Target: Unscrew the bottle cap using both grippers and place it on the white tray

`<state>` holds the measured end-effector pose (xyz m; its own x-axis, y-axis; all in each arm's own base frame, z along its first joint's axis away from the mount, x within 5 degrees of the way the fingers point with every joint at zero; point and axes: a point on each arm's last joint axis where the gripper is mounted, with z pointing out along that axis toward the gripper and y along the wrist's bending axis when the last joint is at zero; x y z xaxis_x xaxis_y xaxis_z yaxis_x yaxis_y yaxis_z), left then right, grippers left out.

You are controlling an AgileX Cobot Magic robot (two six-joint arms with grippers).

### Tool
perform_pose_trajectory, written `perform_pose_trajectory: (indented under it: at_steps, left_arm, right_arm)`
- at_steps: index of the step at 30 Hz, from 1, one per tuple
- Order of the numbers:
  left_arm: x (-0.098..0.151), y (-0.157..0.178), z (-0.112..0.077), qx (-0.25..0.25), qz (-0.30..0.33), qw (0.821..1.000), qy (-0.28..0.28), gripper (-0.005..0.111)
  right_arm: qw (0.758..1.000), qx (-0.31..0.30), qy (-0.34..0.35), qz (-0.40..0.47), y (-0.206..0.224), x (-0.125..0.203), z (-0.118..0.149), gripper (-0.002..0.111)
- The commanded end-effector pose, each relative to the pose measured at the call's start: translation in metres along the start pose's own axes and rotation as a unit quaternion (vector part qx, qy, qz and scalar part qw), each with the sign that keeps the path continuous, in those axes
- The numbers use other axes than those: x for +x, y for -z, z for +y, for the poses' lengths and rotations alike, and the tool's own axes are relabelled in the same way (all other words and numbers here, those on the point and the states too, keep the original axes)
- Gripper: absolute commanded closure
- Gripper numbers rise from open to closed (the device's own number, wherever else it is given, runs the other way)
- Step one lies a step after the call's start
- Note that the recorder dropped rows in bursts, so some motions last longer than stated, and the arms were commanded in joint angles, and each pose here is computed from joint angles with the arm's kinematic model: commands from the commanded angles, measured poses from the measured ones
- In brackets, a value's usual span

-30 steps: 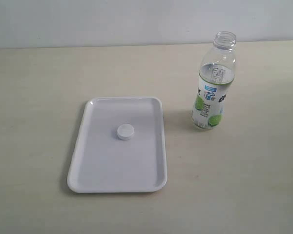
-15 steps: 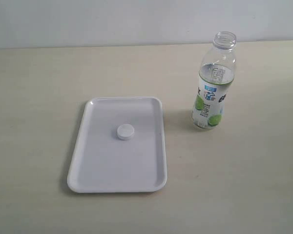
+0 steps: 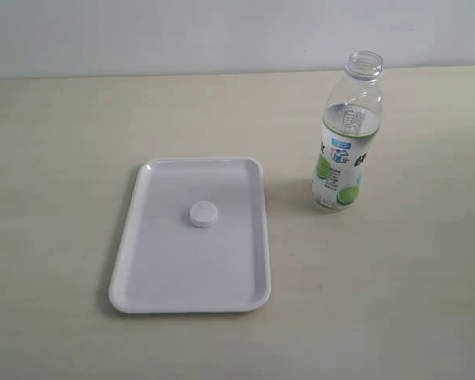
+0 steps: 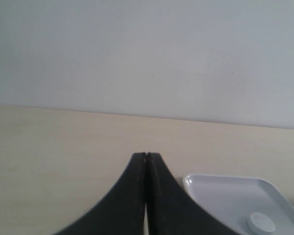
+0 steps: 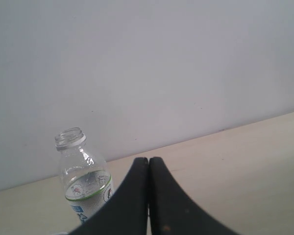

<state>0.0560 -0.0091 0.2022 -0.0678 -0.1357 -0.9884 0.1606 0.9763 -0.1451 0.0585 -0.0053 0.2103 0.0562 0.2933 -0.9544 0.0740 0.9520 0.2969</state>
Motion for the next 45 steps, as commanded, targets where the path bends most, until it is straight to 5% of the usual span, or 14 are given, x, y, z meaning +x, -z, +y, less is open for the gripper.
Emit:
perform_pose_trajectory:
  at_steps: [1,15,25,45]
  left_arm:
    - [0.0006,0.0003,0.0002,0.000,-0.002,1.000,-0.001,0.107]
    - [0.0006,0.0003,0.0002,0.000,-0.002,1.000,-0.001,0.107]
    - [0.0006,0.0003,0.0002,0.000,-0.002,1.000,-0.001,0.107]
    - [0.0006,0.0003,0.0002,0.000,-0.002,1.000,-0.001,0.107]
  right_arm:
    - [1.000,0.002,0.005,-0.003,0.0004,0.0007,-0.0005,0.108]
    - [1.000,0.002,0.013,-0.003,0.0004,0.0008,-0.0006,0.108]
    - [0.986,0.003,0.169,-0.002,0.0004,0.0009,-0.0007,0.108]
    - [0.986,0.003,0.168,-0.002,0.0004,0.0009,-0.0006,0.108]
